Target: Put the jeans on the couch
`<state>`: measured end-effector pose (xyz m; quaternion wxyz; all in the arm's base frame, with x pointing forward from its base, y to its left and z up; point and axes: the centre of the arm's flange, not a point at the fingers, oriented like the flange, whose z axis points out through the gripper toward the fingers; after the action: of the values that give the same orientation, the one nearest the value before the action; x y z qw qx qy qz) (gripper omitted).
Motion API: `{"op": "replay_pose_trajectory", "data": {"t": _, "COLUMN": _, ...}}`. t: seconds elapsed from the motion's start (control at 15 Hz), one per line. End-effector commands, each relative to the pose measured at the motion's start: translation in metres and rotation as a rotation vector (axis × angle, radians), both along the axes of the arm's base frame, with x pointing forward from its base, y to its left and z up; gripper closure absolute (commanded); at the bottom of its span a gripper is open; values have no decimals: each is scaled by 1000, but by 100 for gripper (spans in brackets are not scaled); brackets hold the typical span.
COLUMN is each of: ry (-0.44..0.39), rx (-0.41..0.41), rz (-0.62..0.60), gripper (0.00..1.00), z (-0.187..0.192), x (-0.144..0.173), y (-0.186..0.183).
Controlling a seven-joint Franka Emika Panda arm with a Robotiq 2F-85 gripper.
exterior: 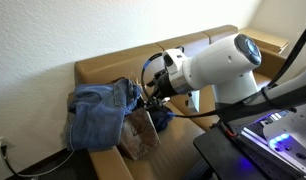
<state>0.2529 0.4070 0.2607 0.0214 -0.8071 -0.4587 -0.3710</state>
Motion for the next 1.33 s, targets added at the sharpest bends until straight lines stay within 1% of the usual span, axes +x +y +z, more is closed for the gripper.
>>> {"op": "replay_pose_trajectory", "data": {"t": 0.0, "ry": 86, "rx": 150, "rz": 63, "gripper": 0, "z": 38, "x": 25, "y": -45}}
{"op": "replay_pose_trajectory", "data": {"t": 0.07, "ry": 108, "rx": 184, "rz": 62, "gripper": 0, "z": 45, "x": 32, "y": -48}}
{"op": "replay_pose_trajectory", "data": {"t": 0.13, "ry": 132, "rx": 167, "rz": 65, "gripper": 0, "z": 50, "x": 37, "y": -47}}
{"op": "replay_pose_trajectory", "data": {"t": 0.2, "ry": 141, "rx": 121, "rz": 57, "gripper": 0, "z": 52, "x": 40, "y": -49}}
{"op": "replay_pose_trajectory", "data": {"t": 0.27, "ry": 152, "rx": 46, "rz": 65, "gripper": 0, "z": 48, "x": 44, "y": -54}}
{"op": "replay_pose_trajectory", "data": {"t": 0.47, "ry": 190, "rx": -128, "rz": 88, "gripper": 0, "z": 20, "x": 47, "y": -67}}
{"op": "replay_pose_trajectory", "data": {"t": 0.6, "ry": 163, "rx": -241, "rz": 96, "gripper": 0, "z": 6, "x": 47, "y": -68}}
{"op": "replay_pose_trajectory", "data": {"t": 0.73, "ry": 102, "rx": -307, "rz": 108, "gripper": 0, "z": 1, "x": 44, "y": -63}}
{"op": "replay_pose_trajectory", "data": {"t": 0.8, "ry": 72, "rx": -328, "rz": 103, "gripper": 0, "z": -1, "x": 44, "y": -60}}
{"op": "replay_pose_trajectory", "data": {"t": 0.87, "ry": 38, "rx": -340, "rz": 71, "gripper": 0, "z": -2, "x": 46, "y": -60}}
{"op": "replay_pose_trajectory", "data": {"t": 0.93, "ry": 126, "rx": -270, "rz": 99, "gripper": 0, "z": 5, "x": 44, "y": -66}}
{"op": "replay_pose_trajectory", "data": {"t": 1.07, "ry": 107, "rx": -288, "rz": 91, "gripper": 0, "z": 3, "x": 44, "y": -64}}
{"op": "replay_pose_trajectory", "data": {"t": 1.27, "ry": 114, "rx": -276, "rz": 91, "gripper": 0, "z": 4, "x": 44, "y": -64}}
